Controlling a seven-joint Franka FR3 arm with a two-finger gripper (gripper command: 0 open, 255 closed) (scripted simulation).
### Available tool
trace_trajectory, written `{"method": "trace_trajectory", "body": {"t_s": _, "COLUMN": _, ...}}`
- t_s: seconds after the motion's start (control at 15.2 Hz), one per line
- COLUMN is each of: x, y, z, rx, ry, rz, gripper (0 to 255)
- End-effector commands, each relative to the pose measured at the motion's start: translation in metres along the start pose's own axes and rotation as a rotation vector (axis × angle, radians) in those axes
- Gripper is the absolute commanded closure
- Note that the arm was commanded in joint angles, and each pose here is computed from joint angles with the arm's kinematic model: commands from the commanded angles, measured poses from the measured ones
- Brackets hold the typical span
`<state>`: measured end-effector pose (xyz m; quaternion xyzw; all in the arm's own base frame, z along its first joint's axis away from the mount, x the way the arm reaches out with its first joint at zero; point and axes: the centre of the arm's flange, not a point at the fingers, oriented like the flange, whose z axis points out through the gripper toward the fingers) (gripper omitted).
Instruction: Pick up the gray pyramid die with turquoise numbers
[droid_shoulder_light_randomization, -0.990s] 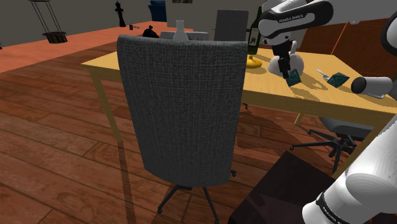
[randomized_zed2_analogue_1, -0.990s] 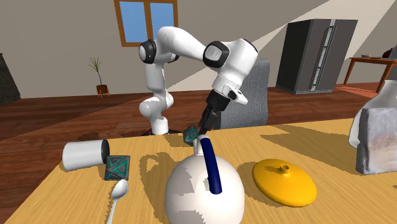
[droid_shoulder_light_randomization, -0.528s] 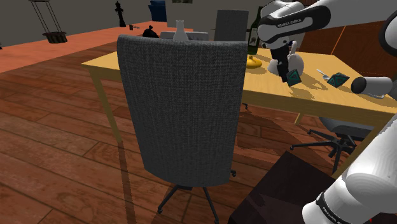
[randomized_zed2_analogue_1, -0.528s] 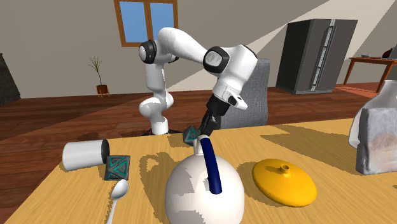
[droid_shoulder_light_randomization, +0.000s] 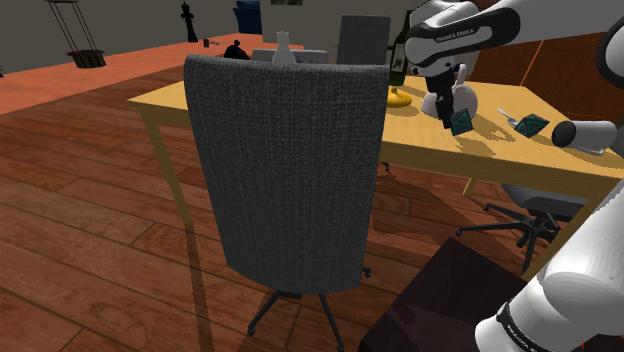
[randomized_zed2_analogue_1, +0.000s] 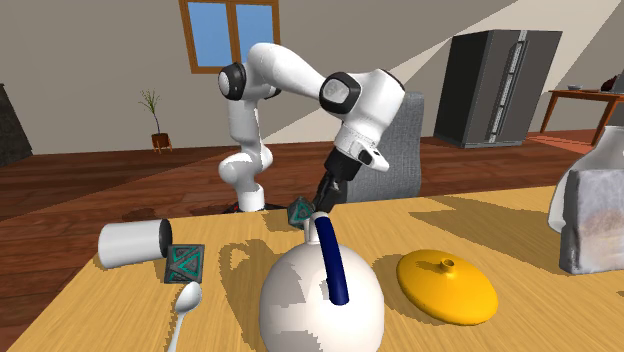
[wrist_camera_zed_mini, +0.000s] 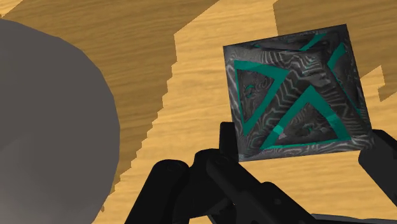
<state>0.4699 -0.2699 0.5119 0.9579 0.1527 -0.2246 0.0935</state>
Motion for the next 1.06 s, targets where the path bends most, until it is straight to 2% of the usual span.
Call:
{"method": "trace_trajectory", "body": {"t_s": 0.0, "x": -0.003, "y": 0.001, "z": -0.007, "rx": 0.001, "ry": -0.001, "rz": 0.000, "gripper": 255}}
{"method": "trace_trajectory", "body": {"t_s": 0.86, "x": -0.035, "y": 0.008, "z": -0.067, "rx": 0.001, "ry": -0.001, "rz": 0.000, "gripper": 255}}
{"method": "trace_trajectory", "body": {"t_s": 0.99, "x": -0.035, "y": 0.008, "z": -0.068, "rx": 0.001, "ry": -0.001, "rz": 0.000, "gripper": 255}}
